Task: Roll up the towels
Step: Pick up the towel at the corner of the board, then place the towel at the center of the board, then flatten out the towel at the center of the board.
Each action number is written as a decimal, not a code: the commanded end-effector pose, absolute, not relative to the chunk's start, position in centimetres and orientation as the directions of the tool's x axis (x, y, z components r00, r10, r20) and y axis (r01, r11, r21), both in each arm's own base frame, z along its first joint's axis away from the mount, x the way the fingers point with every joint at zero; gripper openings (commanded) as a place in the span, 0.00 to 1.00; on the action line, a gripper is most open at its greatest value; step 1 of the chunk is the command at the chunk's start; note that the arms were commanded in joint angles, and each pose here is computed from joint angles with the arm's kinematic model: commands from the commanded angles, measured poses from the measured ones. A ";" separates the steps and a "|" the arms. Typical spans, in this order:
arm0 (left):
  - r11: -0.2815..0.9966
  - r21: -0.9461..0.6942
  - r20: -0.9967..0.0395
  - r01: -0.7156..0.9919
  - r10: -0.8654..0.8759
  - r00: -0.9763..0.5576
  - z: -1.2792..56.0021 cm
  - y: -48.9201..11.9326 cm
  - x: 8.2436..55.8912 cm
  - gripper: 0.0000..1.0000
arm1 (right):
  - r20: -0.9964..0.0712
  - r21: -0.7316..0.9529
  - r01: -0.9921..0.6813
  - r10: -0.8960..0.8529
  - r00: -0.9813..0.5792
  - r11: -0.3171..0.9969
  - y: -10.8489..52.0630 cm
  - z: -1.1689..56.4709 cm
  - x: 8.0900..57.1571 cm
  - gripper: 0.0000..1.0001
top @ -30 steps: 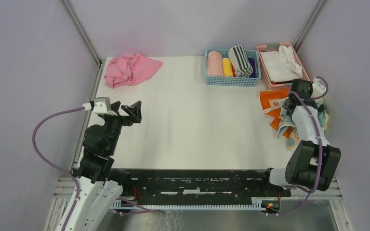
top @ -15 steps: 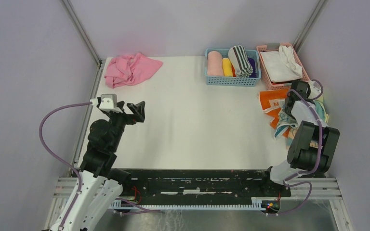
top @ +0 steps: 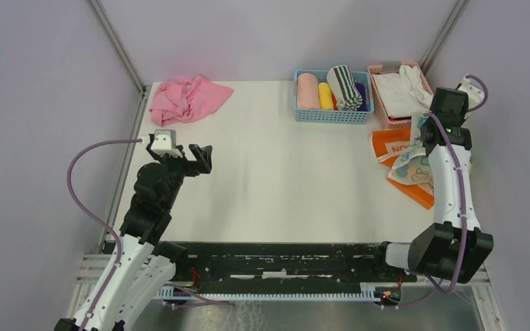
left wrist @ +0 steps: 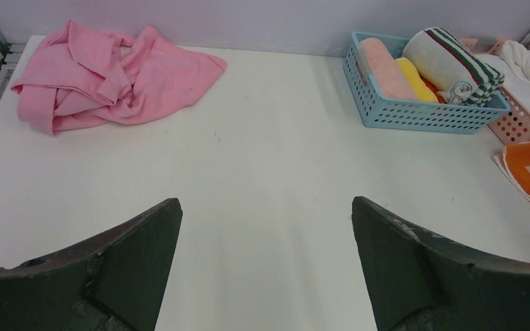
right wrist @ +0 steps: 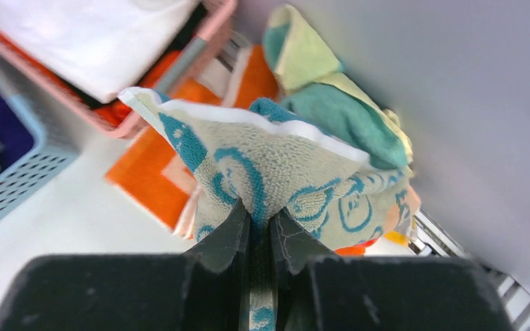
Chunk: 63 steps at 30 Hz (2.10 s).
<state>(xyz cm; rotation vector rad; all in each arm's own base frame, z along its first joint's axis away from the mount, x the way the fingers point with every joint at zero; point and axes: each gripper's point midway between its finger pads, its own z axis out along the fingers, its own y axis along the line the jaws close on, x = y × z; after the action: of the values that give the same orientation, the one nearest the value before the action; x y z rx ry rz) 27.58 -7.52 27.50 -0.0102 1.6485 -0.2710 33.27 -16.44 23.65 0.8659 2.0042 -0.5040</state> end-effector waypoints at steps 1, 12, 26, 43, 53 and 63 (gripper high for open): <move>0.973 -0.137 -0.989 0.188 -0.123 -0.081 28.0 -7.8 27.6 0.99 | -0.861 -0.033 0.617 0.292 -0.417 0.786 -12.3 27.6 34.2 0.11; 0.942 -0.242 -0.962 0.234 -0.201 -0.184 27.7 -9.8 28.0 0.99 | -0.841 0.062 0.013 0.059 -0.538 0.998 11.2 27.9 37.5 0.14; 0.894 -0.423 -0.804 0.147 -0.296 -0.515 20.4 -12.9 28.8 0.97 | -0.736 -0.061 -0.399 -0.311 -0.601 0.915 25.3 20.9 34.7 0.83; 0.866 -0.485 -0.577 0.122 -0.212 -0.789 10.5 -22.8 26.9 0.88 | -0.535 0.013 -0.246 -0.201 -0.821 0.969 18.6 7.8 38.5 0.60; 0.948 -0.222 -0.641 0.229 0.035 -0.767 8.1 -26.4 22.9 0.84 | -0.479 -0.052 -0.135 -0.143 -0.866 0.990 16.2 3.6 39.0 0.47; 0.948 -0.097 -0.649 0.304 0.171 -0.742 6.2 -29.4 22.1 0.84 | -0.378 -0.015 -0.130 -0.126 -0.917 0.991 16.4 0.1 37.6 0.41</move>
<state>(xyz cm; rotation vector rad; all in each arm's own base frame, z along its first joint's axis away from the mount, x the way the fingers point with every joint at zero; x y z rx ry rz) 20.98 -28.02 5.19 0.3388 2.4792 -0.2981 38.25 16.40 1.70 -0.2077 2.7014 0.0170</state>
